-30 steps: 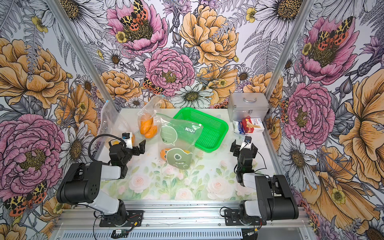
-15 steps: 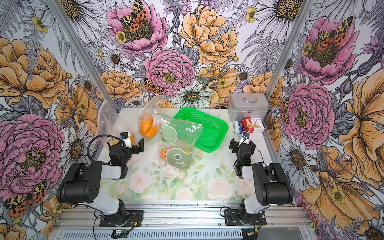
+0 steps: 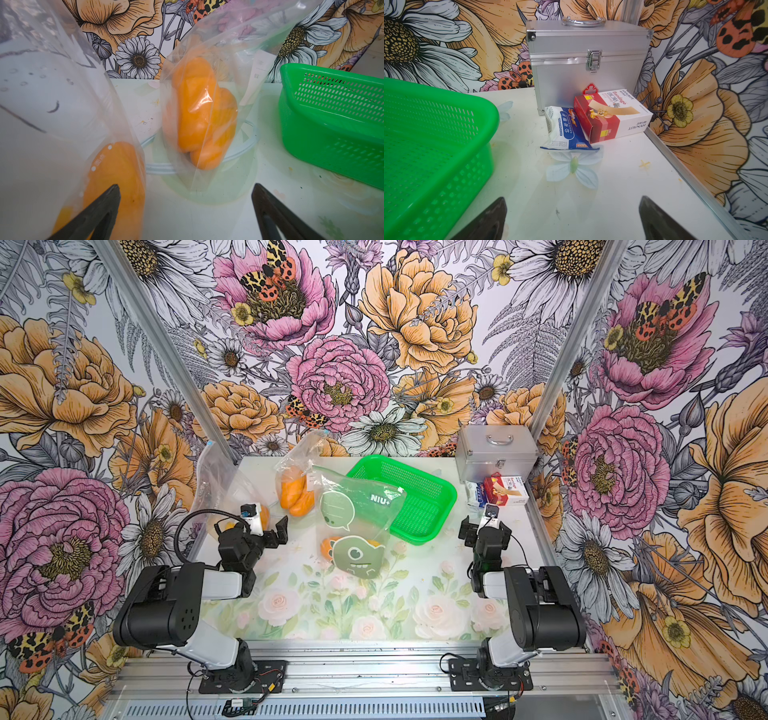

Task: Place the mango in a zip-top bag and seal the zipper
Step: Reset both arms

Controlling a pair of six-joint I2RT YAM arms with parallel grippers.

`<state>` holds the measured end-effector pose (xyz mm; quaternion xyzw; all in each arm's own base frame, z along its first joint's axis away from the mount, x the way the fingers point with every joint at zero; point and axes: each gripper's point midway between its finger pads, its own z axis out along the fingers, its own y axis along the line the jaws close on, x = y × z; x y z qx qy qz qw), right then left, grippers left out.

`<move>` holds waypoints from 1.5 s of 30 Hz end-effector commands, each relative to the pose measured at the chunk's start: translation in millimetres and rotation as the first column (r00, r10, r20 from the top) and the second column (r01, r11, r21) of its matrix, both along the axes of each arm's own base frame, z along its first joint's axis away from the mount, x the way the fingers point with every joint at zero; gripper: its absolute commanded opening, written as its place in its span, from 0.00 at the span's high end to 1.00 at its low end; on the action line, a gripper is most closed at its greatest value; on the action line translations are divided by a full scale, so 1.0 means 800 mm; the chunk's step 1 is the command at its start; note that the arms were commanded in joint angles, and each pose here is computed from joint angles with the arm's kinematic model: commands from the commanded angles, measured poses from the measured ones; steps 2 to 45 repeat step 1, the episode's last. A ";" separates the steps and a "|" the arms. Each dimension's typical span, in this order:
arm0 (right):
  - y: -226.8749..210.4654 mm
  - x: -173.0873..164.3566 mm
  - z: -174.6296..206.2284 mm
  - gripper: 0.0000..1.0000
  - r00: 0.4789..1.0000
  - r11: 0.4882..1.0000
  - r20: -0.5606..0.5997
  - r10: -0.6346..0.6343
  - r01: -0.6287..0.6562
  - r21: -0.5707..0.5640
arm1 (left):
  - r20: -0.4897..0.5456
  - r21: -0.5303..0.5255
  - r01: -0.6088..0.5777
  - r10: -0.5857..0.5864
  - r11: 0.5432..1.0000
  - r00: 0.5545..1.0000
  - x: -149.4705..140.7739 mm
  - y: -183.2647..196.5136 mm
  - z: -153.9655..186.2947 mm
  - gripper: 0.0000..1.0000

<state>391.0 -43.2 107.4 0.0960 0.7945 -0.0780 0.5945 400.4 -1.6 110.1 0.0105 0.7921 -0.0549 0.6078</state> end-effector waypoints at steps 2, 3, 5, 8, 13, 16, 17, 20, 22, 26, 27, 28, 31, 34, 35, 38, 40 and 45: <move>0.001 0.005 0.006 0.01 1.000 1.000 0.008 -0.001 0.001 -0.016 | 0.026 0.001 -0.022 0.022 1.000 0.999 0.003 0.003 0.010 0.01; 0.001 0.005 0.006 0.01 1.000 1.000 0.008 -0.001 0.001 -0.016 | 0.026 0.001 -0.022 0.022 1.000 0.999 0.003 0.003 0.010 0.01; 0.001 0.005 0.006 0.01 1.000 1.000 0.008 -0.001 0.001 -0.016 | 0.026 0.001 -0.022 0.022 1.000 0.999 0.003 0.003 0.010 0.01; 0.001 0.005 0.006 0.01 1.000 1.000 0.008 -0.001 0.001 -0.016 | 0.026 0.001 -0.022 0.022 1.000 0.999 0.003 0.003 0.010 0.01; 0.001 0.005 0.006 0.01 1.000 1.000 0.008 -0.001 0.001 -0.016 | 0.026 0.001 -0.022 0.022 1.000 0.999 0.003 0.003 0.010 0.01; 0.001 0.005 0.006 0.01 1.000 1.000 0.008 -0.001 0.001 -0.016 | 0.026 0.001 -0.022 0.022 1.000 0.999 0.003 0.003 0.010 0.01; 0.001 0.005 0.006 0.01 1.000 1.000 0.008 -0.001 0.001 -0.016 | 0.026 0.001 -0.022 0.022 1.000 0.999 0.003 0.003 0.010 0.01; 0.001 0.005 0.006 0.01 1.000 1.000 0.008 -0.001 0.001 -0.016 | 0.026 0.001 -0.022 0.022 1.000 0.999 0.003 0.003 0.010 0.01; 0.001 0.005 0.006 0.01 1.000 1.000 0.008 -0.001 0.001 -0.016 | 0.026 0.001 -0.022 0.022 1.000 0.999 0.003 0.003 0.010 0.01; 0.001 0.005 0.006 0.01 1.000 1.000 0.008 -0.001 0.001 -0.016 | 0.026 0.001 -0.022 0.022 1.000 0.999 0.003 0.003 0.010 0.01; 0.001 0.005 0.006 0.01 1.000 1.000 0.008 -0.001 0.001 -0.016 | 0.026 0.001 -0.022 0.022 1.000 0.999 0.003 0.003 0.010 0.01; 0.001 0.005 0.006 0.01 1.000 1.000 0.008 -0.001 0.001 -0.016 | 0.026 0.001 -0.022 0.022 1.000 0.999 0.003 0.003 0.010 0.01; 0.001 0.005 0.006 0.01 1.000 1.000 0.008 -0.001 0.001 -0.016 | 0.026 0.001 -0.022 0.022 1.000 0.999 0.003 0.003 0.010 0.01; 0.001 0.005 0.006 0.01 1.000 1.000 0.008 -0.001 0.001 -0.016 | 0.026 0.001 -0.022 0.022 1.000 0.999 0.003 0.003 0.010 0.01; 0.001 0.005 0.006 0.01 1.000 1.000 0.008 -0.001 0.001 -0.016 | 0.026 0.001 -0.022 0.022 1.000 0.999 0.003 0.003 0.010 0.01; 0.001 0.005 0.006 0.01 1.000 1.000 0.008 -0.001 0.001 -0.016 | 0.026 0.001 -0.022 0.022 1.000 0.999 0.003 0.003 0.010 0.01; 0.001 0.005 0.006 0.01 1.000 1.000 0.008 -0.001 0.001 -0.016 | 0.026 0.001 -0.022 0.022 1.000 0.999 0.003 0.003 0.010 0.01; 0.001 0.005 0.006 0.01 1.000 1.000 0.008 -0.001 0.001 -0.016 | 0.026 0.001 -0.022 0.022 1.000 0.999 0.003 0.003 0.010 0.01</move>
